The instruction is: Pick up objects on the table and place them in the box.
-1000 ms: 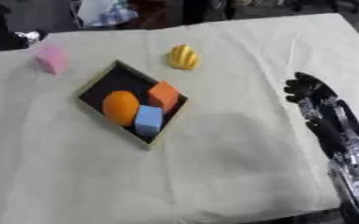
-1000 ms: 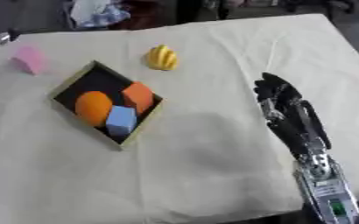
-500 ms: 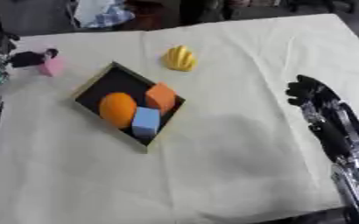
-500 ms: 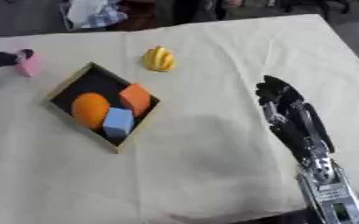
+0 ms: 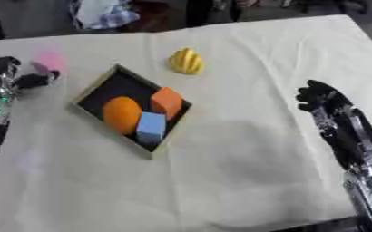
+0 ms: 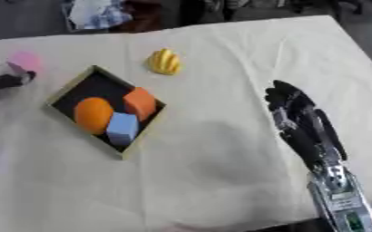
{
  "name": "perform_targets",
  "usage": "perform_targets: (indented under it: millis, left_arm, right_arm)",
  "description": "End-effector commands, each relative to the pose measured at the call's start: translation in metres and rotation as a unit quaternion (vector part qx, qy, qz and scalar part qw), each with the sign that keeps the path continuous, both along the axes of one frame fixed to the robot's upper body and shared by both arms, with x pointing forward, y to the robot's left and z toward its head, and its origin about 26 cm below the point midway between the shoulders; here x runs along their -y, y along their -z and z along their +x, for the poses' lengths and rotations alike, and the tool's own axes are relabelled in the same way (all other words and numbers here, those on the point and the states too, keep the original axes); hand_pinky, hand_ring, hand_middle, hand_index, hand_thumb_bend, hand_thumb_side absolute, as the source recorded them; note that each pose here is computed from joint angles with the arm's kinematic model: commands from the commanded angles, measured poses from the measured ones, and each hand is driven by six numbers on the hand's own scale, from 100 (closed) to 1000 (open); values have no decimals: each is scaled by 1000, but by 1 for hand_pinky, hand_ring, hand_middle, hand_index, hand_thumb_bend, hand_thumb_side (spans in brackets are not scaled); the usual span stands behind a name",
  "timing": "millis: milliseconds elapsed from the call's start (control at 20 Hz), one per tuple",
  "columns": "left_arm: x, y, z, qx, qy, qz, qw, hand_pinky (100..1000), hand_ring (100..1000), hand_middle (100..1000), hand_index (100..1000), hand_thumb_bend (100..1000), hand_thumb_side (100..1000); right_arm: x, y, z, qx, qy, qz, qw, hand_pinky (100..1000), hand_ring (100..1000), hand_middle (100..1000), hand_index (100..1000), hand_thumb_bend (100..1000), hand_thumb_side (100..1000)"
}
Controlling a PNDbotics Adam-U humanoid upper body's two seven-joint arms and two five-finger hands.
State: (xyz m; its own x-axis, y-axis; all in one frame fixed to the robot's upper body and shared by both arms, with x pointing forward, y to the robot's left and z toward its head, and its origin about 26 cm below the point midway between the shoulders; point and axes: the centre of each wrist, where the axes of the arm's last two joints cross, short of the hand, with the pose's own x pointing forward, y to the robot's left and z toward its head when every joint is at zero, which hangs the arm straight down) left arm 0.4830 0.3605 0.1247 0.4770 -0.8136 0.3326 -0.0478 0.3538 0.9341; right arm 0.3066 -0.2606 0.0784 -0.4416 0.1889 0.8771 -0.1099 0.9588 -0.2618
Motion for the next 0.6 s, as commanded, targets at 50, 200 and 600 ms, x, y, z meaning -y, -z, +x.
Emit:
perform_targets:
  millis: [50, 200, 600]
  left_arm:
    - [-4, -16, 3, 32, 2, -3, 999, 749, 642, 742, 873, 640, 668]
    - [-2, -19, 3, 51, 8, -6, 999, 752, 644, 747, 869, 664, 694]
    - [2, -20, 4, 60, 29, -13, 998, 744, 620, 702, 805, 476, 532]
  right_arm:
    - [2, -7, 2, 11, -5, -8, 1000, 814, 818, 770, 885, 100, 586]
    - [2, -7, 2, 11, -5, -9, 1000, 814, 818, 770, 885, 100, 588]
    - [2, -7, 2, 11, -5, -9, 1000, 814, 818, 770, 885, 100, 588]
